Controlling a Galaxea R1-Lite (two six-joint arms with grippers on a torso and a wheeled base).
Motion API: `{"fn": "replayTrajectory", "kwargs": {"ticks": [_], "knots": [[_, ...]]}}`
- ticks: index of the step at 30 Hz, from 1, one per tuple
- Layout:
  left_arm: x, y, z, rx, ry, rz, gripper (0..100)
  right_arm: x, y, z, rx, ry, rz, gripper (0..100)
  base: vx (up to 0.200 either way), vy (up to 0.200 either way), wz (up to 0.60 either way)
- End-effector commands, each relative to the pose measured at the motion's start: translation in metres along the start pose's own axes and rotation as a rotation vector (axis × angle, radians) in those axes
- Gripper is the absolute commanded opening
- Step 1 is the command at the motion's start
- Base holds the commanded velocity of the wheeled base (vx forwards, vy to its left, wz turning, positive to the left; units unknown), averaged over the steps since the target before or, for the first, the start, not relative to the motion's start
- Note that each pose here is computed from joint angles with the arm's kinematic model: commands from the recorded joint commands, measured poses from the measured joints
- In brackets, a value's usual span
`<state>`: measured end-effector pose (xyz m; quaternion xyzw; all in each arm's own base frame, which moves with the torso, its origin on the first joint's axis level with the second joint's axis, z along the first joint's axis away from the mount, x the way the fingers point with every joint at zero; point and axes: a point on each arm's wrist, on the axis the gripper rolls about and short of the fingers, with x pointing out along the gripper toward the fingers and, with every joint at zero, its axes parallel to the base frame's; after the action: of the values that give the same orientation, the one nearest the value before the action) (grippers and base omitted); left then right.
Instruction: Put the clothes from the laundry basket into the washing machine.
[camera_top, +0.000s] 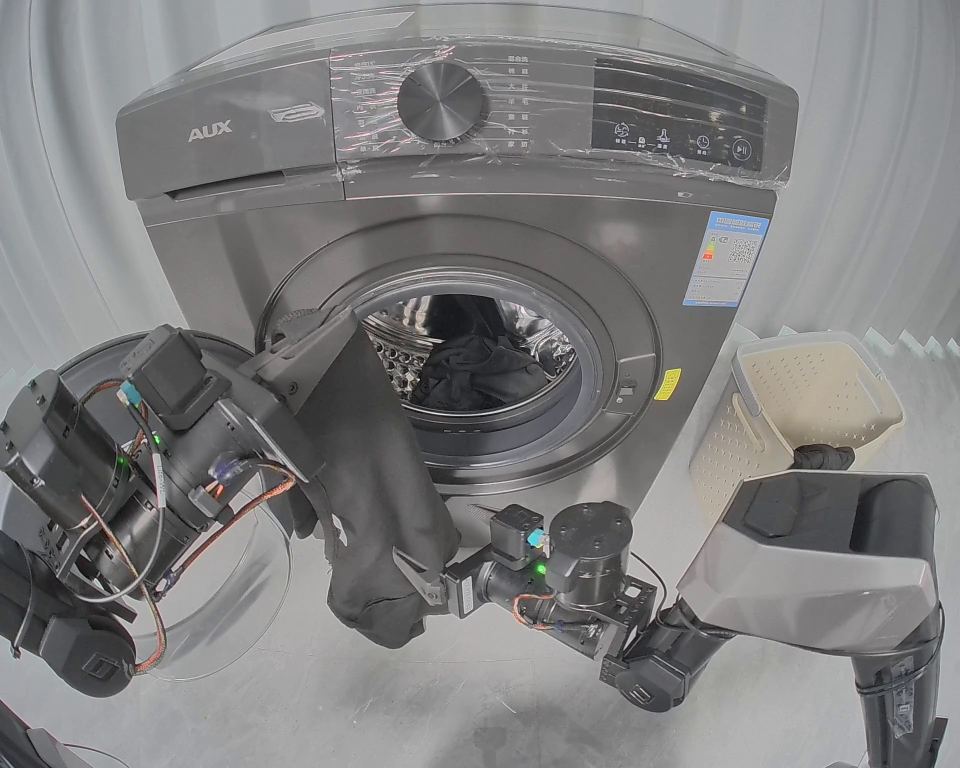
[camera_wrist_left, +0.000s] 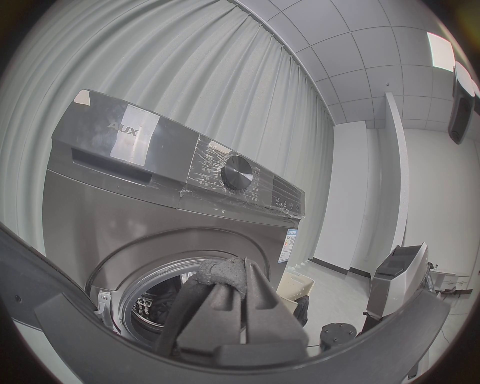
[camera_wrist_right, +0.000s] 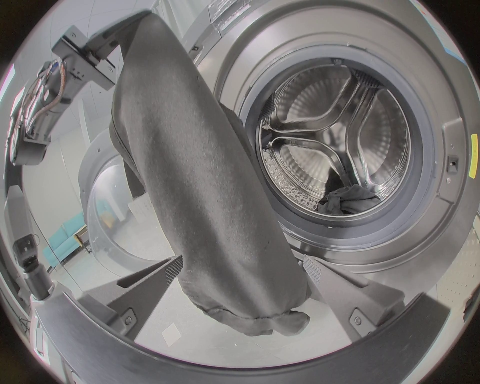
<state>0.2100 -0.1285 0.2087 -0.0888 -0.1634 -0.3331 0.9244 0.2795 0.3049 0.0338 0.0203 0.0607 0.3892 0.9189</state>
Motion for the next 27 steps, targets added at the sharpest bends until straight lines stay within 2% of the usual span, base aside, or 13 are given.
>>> {"fn": "replayTrajectory", "kwargs": {"ticks": [1,4,7,11,15,19,22,23,27], "knots": [[0.000,0.000,0.000,0.000,-0.001,0.000,0,0.028,0.002,-0.015,-0.010,0.019,0.001,100,0.000,0.000,0.00],[0.000,0.000,0.001,0.001,-0.004,0.001,0,0.037,0.003,-0.018,-0.011,0.036,0.000,100,0.000,0.000,0.00],[0.001,0.000,0.001,0.001,-0.006,0.001,0,0.057,0.004,-0.018,-0.010,0.007,-0.001,100,0.000,0.000,0.00],[0.001,0.000,0.002,0.002,-0.010,0.001,0,0.072,-0.002,-0.023,-0.007,-0.006,-0.024,100,0.000,0.000,0.00],[0.000,-0.001,0.005,0.002,-0.019,-0.006,0,0.088,-0.006,-0.022,-0.004,-0.055,-0.054,100,0.000,0.000,0.00],[0.000,0.000,0.005,0.001,-0.019,-0.005,0,0.098,-0.021,-0.020,0.019,-0.084,-0.149,100,0.000,0.000,0.00],[0.000,0.000,0.005,-0.002,-0.019,-0.005,0,0.099,-0.027,-0.014,0.034,-0.108,-0.170,100,0.000,0.000,0.00],[0.000,0.000,0.005,-0.003,-0.019,-0.005,0,0.099,-0.029,-0.009,0.039,-0.126,-0.172,0,0.000,0.000,0.00],[0.001,0.001,0.004,-0.002,-0.016,0.000,0,0.096,-0.038,0.007,0.044,-0.165,-0.191,0,0.000,0.000,0.00]]}}
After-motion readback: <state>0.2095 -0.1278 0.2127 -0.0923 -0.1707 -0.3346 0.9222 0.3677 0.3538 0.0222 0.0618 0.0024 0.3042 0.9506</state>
